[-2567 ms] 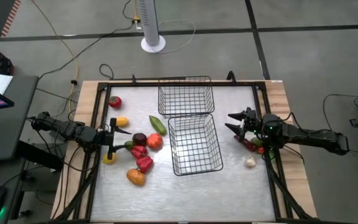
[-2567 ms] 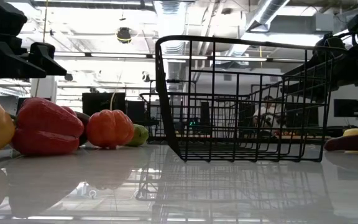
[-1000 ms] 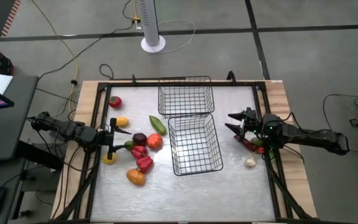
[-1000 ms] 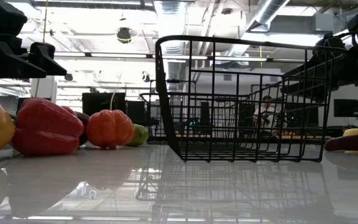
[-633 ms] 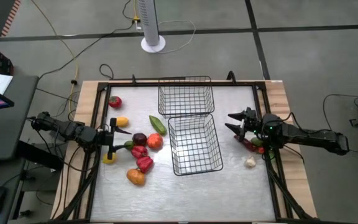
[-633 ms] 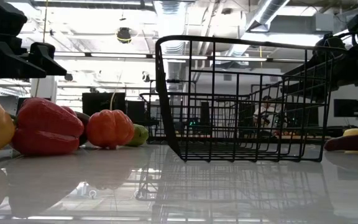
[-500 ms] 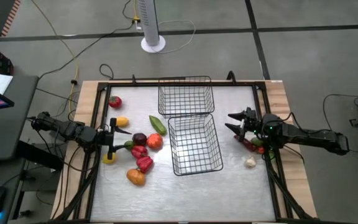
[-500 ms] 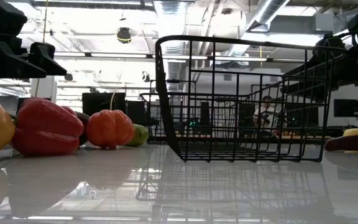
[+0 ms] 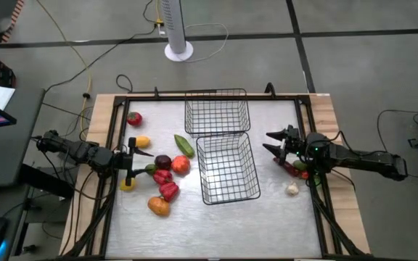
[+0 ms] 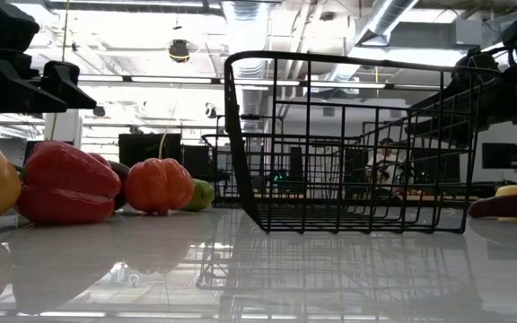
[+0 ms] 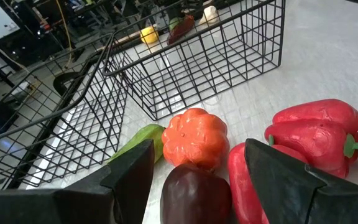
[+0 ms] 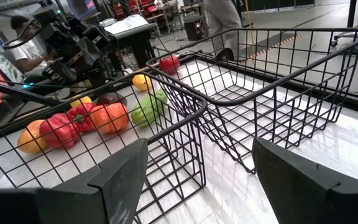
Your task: Sort produce into baskets
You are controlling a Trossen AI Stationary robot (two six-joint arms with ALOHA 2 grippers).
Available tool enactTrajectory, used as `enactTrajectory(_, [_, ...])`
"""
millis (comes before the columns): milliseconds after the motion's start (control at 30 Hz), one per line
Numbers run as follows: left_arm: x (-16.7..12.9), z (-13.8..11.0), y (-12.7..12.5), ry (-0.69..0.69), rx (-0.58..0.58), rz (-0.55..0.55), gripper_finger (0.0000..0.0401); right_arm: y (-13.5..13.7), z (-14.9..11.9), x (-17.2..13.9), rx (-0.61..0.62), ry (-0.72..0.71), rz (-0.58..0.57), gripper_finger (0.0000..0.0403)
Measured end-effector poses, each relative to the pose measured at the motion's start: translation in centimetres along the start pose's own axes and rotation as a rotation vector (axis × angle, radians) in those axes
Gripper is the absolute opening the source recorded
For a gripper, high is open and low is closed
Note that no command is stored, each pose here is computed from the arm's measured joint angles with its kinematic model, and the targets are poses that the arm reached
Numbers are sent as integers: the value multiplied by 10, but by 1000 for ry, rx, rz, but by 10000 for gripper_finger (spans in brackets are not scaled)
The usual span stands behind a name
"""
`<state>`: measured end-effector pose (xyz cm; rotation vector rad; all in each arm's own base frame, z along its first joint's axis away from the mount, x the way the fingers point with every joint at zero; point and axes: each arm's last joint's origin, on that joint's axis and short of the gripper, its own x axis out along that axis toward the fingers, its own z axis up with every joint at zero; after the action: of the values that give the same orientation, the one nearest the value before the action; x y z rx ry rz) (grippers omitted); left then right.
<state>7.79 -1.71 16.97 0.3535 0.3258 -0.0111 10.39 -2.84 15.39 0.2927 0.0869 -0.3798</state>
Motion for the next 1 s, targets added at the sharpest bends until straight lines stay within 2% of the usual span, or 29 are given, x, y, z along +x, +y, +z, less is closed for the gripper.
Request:
enactTrajectory(433, [0,0,0,0,0,0,238,0,0,0,0,0,0,316])
enactTrajectory(533, [0,0,0,0,47,5,238,0,0,0,0,0,0,316])
enactTrajectory(667, [0,0,0,-2,45,-5,238,0,0,0,0,0,0,316])
enactTrajectory(900, [0,8,4,-58,188,77,238,0,0,0,0,0,0,316])
enactTrajectory(1000, [-1,11,5,-92,210,91,238,0,0,0,0,0,0,316])
